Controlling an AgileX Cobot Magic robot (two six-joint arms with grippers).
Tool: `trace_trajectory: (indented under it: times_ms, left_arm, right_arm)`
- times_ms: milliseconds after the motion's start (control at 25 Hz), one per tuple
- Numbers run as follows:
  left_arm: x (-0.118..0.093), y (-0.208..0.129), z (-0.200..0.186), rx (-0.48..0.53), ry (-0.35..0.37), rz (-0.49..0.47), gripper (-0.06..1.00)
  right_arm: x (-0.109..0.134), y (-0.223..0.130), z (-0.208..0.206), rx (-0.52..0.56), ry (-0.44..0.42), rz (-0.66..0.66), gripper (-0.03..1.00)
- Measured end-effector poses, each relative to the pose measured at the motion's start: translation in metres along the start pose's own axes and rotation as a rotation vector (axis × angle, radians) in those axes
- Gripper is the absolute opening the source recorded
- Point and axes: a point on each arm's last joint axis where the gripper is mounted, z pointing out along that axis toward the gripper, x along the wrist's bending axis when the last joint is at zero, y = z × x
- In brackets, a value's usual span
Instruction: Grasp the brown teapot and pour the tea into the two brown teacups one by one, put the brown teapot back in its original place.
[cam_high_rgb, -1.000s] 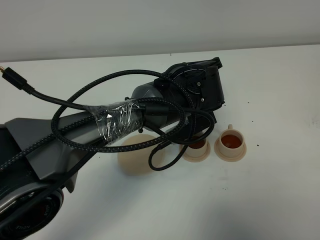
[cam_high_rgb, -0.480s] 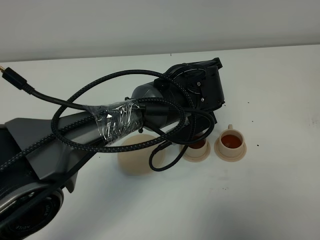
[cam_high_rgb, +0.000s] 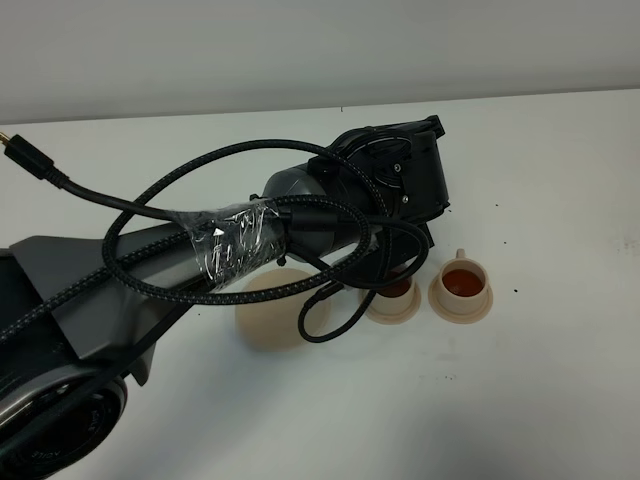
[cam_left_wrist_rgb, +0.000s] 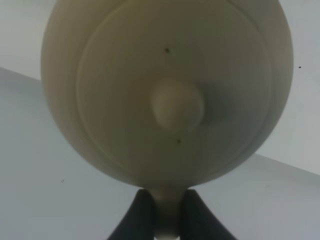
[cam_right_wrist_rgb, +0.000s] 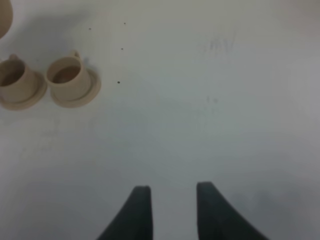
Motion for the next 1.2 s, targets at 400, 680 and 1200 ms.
trace_trajectory:
  times_ms: [400, 680, 1200]
  left_arm:
    - [0.0002, 0.0, 0.0, 0.0, 0.002, -0.001, 0.13]
    - [0.0005, 0.0003, 0.0, -0.003, 0.006, -0.002, 0.13]
    - [0.0034, 0.003, -0.003, -0.003, 0.022, -0.013, 0.13]
  right_arm:
    - [0.0, 0.0, 0.0, 0.0, 0.0, 0.0, 0.24]
    - [0.0, 0.0, 0.0, 0.0, 0.0, 0.0, 0.24]
    - [0.0, 0.0, 0.0, 0.0, 0.0, 0.0, 0.24]
